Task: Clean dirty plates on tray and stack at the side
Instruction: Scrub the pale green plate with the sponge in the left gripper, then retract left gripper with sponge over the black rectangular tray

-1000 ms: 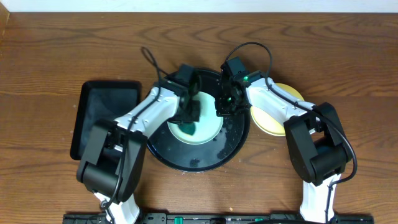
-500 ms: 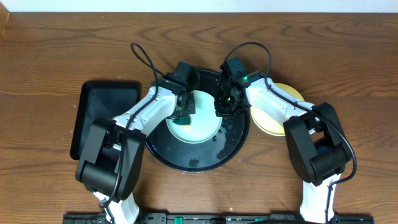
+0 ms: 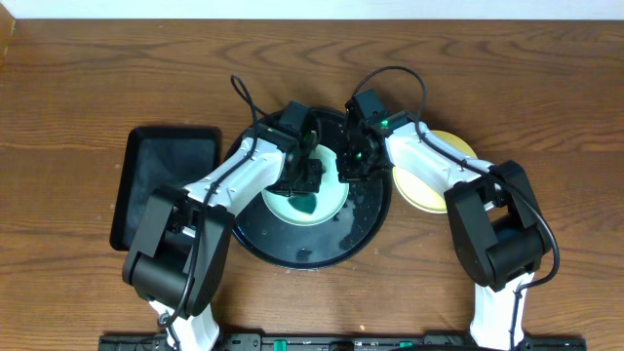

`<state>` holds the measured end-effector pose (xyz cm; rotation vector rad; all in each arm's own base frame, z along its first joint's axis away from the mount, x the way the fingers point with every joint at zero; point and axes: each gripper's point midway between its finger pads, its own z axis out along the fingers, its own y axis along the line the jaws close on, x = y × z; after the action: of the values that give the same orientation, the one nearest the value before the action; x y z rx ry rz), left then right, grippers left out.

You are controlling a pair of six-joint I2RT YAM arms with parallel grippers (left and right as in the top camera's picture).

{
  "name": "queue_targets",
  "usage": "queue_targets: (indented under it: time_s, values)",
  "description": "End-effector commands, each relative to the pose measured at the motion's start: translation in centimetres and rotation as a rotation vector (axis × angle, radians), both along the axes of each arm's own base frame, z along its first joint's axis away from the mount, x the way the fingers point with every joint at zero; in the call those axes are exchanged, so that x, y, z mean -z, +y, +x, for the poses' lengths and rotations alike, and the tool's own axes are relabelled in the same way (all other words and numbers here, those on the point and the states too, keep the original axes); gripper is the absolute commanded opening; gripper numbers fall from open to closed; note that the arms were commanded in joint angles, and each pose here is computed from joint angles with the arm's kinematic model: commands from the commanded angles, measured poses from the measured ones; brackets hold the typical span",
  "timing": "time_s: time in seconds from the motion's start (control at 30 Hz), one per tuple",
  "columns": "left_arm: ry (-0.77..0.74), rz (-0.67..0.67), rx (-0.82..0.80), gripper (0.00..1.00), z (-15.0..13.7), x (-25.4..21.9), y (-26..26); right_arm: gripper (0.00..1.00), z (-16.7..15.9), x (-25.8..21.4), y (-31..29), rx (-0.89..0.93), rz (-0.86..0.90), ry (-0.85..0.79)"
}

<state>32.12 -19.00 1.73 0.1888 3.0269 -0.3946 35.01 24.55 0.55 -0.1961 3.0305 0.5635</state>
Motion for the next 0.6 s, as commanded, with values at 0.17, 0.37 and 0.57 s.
queue_targets:
  time_s: [0.17,0.37,0.57]
  values:
    - [-0.191,0.057,-0.177,0.08,5.8,-0.2,2.6,0.01,-0.4,0.8,0.0,0.004,-0.02,0.014]
    - [-0.238,0.275,-0.309,0.07,7.0,-1.5,8.3,0.01,-0.4,0.8,0.0,0.005,-0.022,0.017]
    - [-0.093,0.348,-0.281,0.08,4.0,-3.6,11.2,0.01,-0.4,0.8,0.0,0.005,-0.021,0.015]
